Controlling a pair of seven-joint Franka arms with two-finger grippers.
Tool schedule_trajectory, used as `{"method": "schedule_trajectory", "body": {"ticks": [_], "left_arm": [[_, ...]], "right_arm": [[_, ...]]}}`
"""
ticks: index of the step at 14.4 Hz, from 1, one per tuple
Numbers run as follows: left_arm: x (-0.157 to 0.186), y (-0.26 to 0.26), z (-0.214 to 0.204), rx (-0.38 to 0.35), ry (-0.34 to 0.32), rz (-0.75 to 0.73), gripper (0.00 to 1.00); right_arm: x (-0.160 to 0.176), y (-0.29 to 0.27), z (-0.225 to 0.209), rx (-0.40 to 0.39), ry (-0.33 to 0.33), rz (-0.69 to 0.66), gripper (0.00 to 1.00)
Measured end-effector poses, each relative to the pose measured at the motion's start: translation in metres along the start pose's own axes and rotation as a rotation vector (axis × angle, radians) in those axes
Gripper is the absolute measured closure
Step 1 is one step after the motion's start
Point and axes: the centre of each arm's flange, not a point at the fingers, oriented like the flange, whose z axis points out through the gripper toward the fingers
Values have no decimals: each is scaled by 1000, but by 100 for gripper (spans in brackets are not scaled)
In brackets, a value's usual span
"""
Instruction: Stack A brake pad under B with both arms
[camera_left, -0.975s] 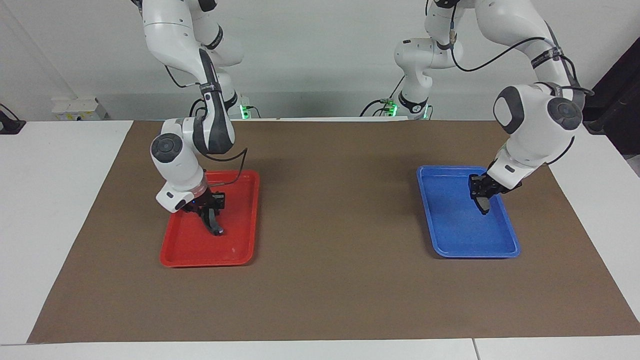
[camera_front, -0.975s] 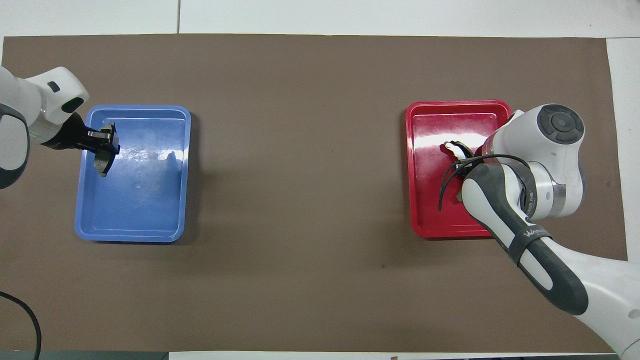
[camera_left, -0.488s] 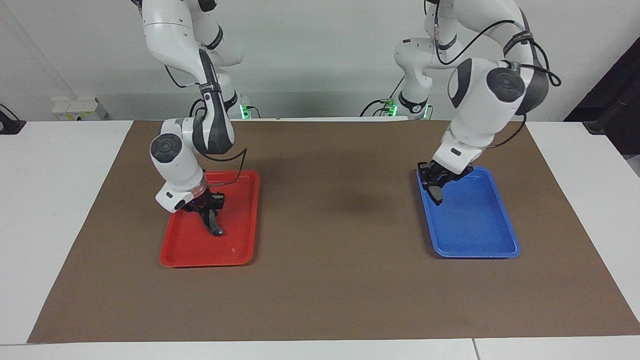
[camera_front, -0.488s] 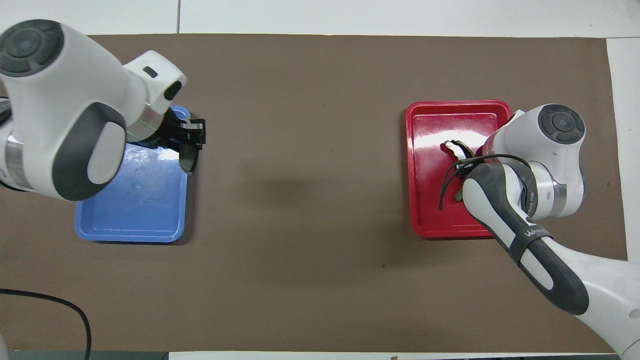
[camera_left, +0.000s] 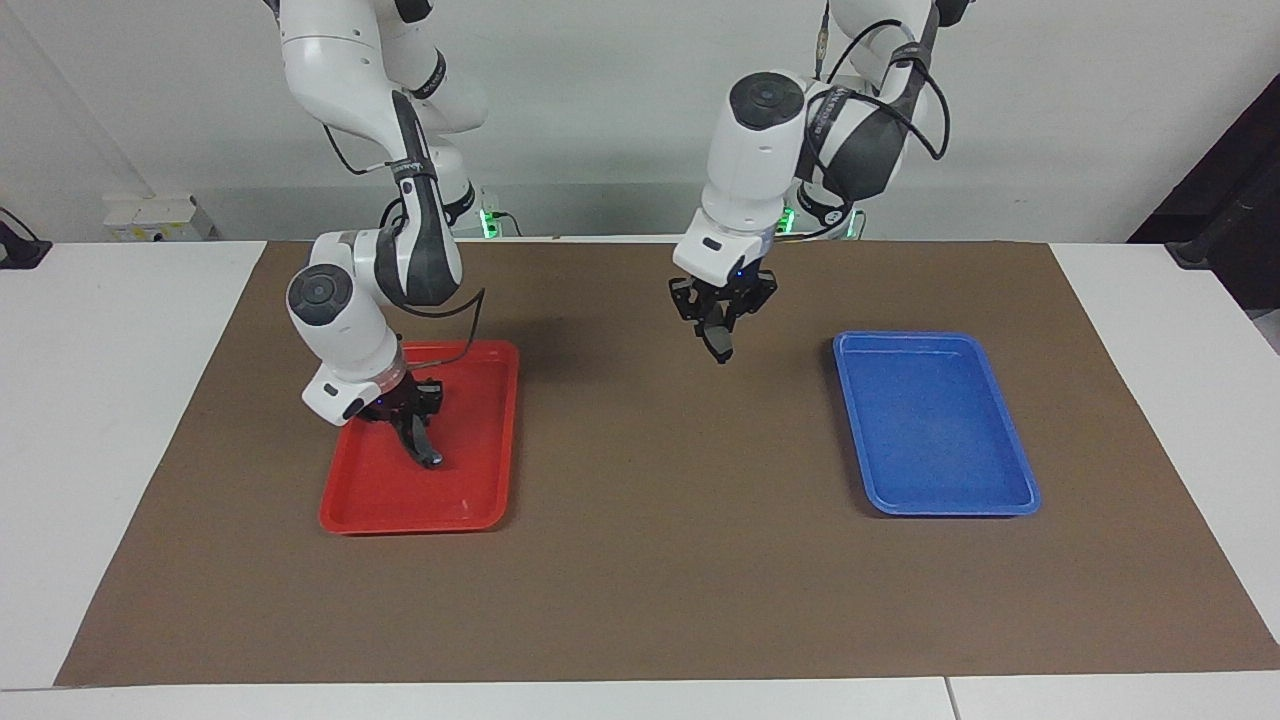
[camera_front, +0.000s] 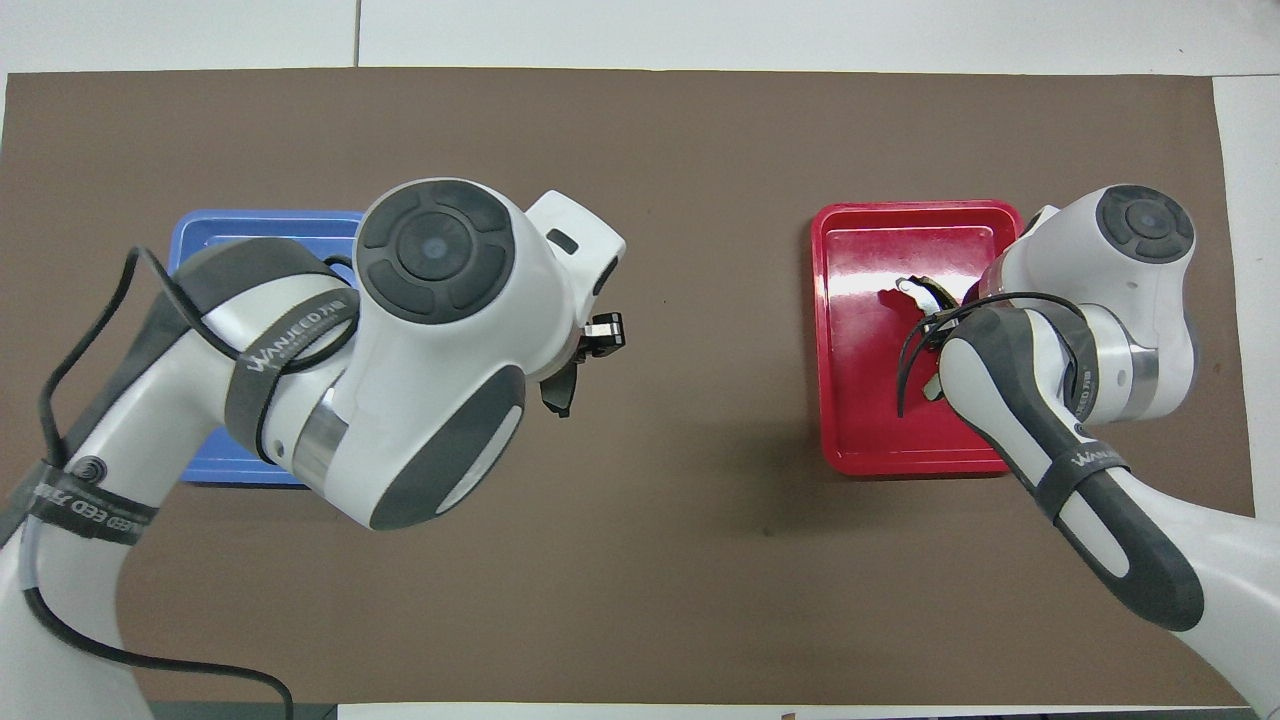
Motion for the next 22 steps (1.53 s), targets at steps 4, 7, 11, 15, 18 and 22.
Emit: {"method": "schedule_trajectory", "body": {"ticks": [4, 7, 11, 15, 18, 22], "left_arm": [[5, 24, 37, 4, 32, 0, 60], [4, 54, 100, 23, 26, -7, 60], [-7, 95, 164, 19, 0, -14, 60], [-13, 113, 195, 8, -31, -39, 60], [-11, 121, 208, 2, -47, -50, 60], [-7, 123, 215, -8, -50, -57, 60]], "right_arm": [[3, 3, -80, 8, -57, -2, 58], [-4, 28, -136, 21, -82, -29, 58], [-20, 47, -178, 32, -89, -35, 58], [-19, 35, -178, 30, -89, -55, 58], [-19, 36, -175, 31, -96, -53, 58], [-20, 37, -175, 32, -97, -51, 58]]}}
